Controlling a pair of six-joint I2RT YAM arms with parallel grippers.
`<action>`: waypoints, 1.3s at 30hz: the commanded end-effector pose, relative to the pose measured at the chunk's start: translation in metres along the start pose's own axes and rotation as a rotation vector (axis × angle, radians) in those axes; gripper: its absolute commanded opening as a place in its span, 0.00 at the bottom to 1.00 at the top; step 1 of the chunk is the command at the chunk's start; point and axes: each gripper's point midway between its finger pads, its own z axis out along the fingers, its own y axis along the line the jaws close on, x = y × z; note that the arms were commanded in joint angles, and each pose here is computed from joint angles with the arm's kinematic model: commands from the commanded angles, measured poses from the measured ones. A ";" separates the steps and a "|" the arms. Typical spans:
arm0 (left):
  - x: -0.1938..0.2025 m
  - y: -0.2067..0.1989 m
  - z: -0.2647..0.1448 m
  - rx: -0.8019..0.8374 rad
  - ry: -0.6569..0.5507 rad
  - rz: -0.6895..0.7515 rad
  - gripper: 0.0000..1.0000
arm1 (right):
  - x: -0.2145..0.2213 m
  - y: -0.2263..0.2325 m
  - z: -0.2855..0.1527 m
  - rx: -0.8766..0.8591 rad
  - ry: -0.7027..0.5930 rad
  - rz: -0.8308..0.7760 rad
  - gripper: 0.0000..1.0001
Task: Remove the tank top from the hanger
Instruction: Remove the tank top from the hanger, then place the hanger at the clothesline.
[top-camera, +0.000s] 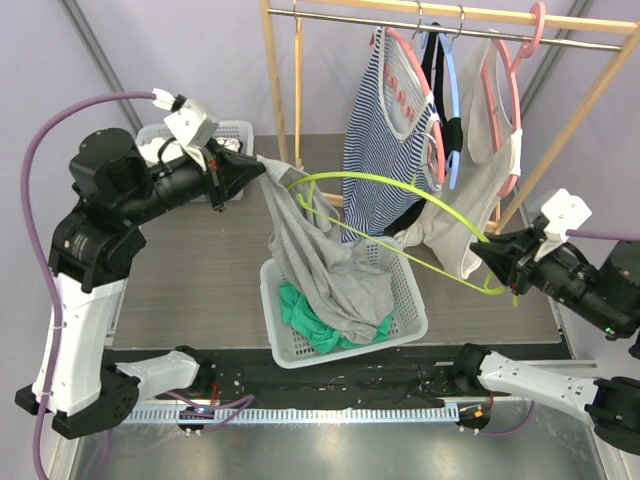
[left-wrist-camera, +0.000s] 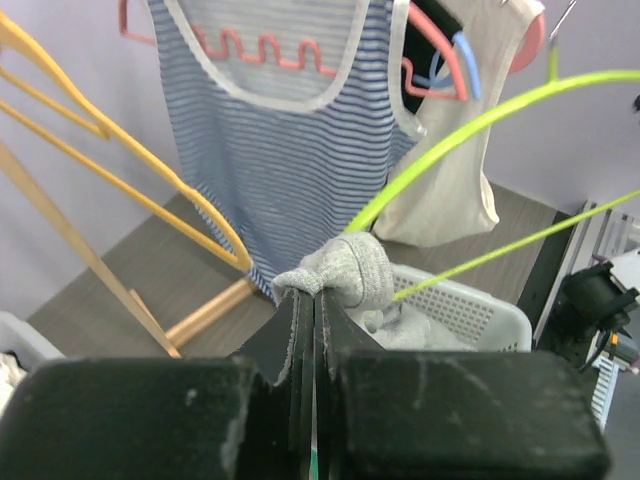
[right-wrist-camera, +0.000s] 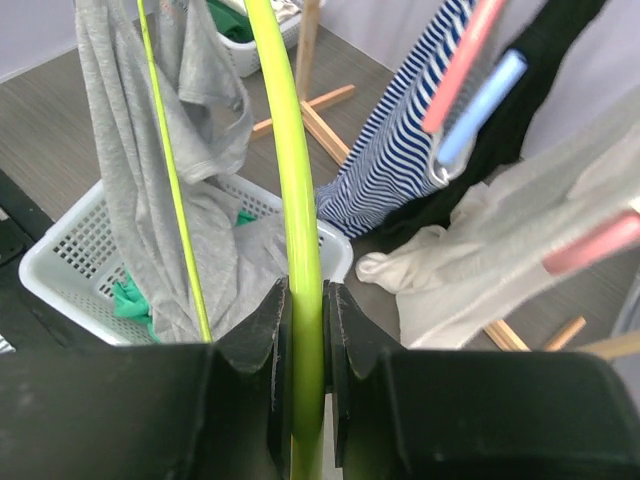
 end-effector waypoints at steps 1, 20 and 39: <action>0.032 0.002 0.012 0.014 0.063 -0.077 0.00 | -0.017 -0.027 -0.034 0.114 -0.105 0.067 0.01; 0.089 -0.112 -0.003 0.643 0.229 -0.313 1.00 | -0.023 -0.045 -0.022 0.245 -0.095 0.051 0.01; 0.027 -0.030 0.011 0.217 0.091 0.219 1.00 | -0.066 -0.066 0.033 0.410 -0.038 0.038 0.01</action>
